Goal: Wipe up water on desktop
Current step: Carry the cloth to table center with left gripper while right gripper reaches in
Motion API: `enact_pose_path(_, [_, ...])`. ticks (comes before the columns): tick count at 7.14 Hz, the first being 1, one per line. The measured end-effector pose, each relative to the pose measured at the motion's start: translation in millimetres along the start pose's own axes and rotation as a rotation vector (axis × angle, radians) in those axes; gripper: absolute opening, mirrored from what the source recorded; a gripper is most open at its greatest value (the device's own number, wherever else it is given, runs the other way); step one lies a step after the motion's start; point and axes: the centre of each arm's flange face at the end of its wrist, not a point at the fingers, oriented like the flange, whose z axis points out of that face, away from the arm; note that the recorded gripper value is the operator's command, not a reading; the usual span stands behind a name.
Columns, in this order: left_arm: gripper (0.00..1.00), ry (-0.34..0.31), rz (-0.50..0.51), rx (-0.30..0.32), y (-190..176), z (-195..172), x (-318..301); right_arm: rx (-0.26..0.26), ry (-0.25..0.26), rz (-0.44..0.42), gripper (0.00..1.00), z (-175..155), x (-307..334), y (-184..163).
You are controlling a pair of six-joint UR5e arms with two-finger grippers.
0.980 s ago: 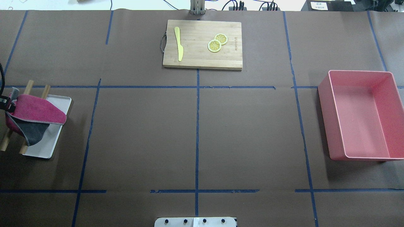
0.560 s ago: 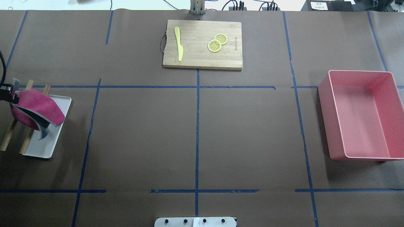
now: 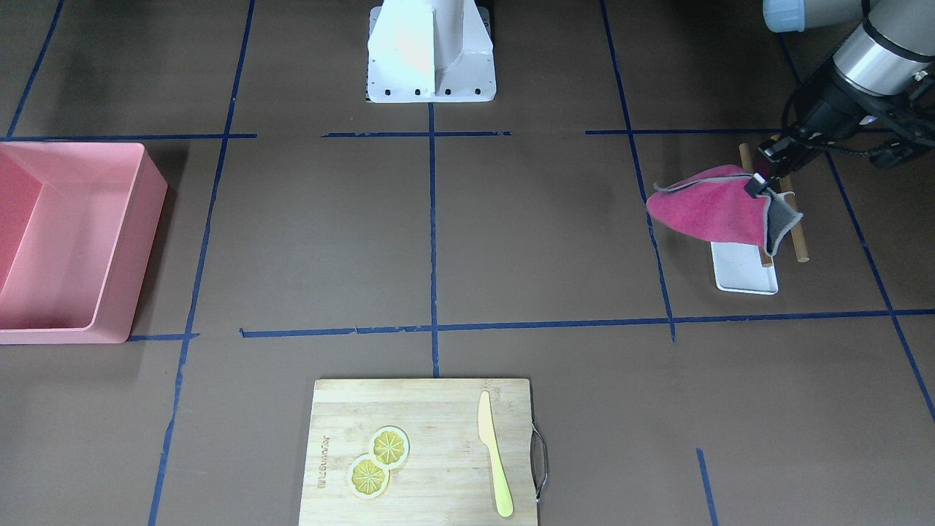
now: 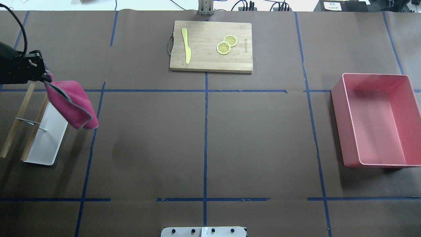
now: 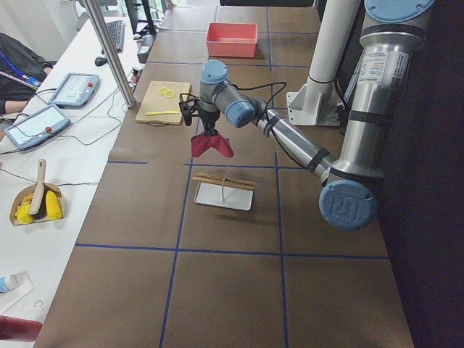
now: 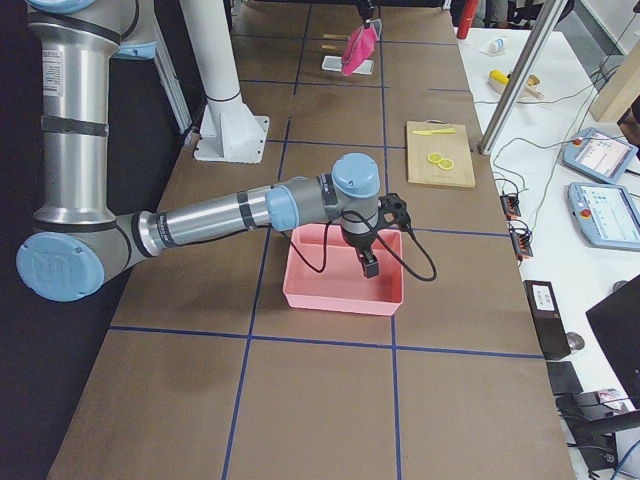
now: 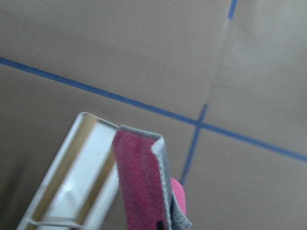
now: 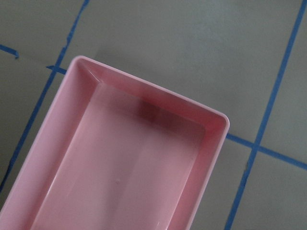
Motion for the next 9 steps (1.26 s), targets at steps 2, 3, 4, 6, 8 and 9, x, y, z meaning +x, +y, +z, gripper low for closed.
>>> enact_pose_path(2, [0.00, 0.033, -0.179, -0.053, 40.9, -4.8, 89.6, 0.073, -0.032, -0.152, 1.00, 8.1, -58.3, -54.9])
enact_pose_path(3, [0.00, 0.047, -0.258, -0.079, 60.7, -7.6, 120.5, 0.091, -0.047, -0.174, 1.00, 14.3, -94.0, -83.8])
enact_pose_path(4, [0.00, 0.062, -0.327, -0.099, 80.2, -8.9, 146.2, 0.114, -0.047, -0.191, 1.00, 21.4, -137.4, -116.1])
enact_pose_path(6, [0.00, 0.082, -0.430, -0.114, 122.6, 1.6, 192.3, 0.169, -0.050, -0.238, 1.00, 43.8, -250.9, -172.0])
enact_pose_path(8, [0.00, 0.101, -0.515, -0.112, 150.7, 12.8, 234.2, 0.221, -0.127, -0.285, 1.00, 51.2, -366.6, -199.8])
enact_pose_path(9, [0.00, 0.109, -0.533, -0.113, 160.7, 15.4, 248.1, 0.234, -0.170, -0.299, 1.00, 52.2, -413.4, -203.1])
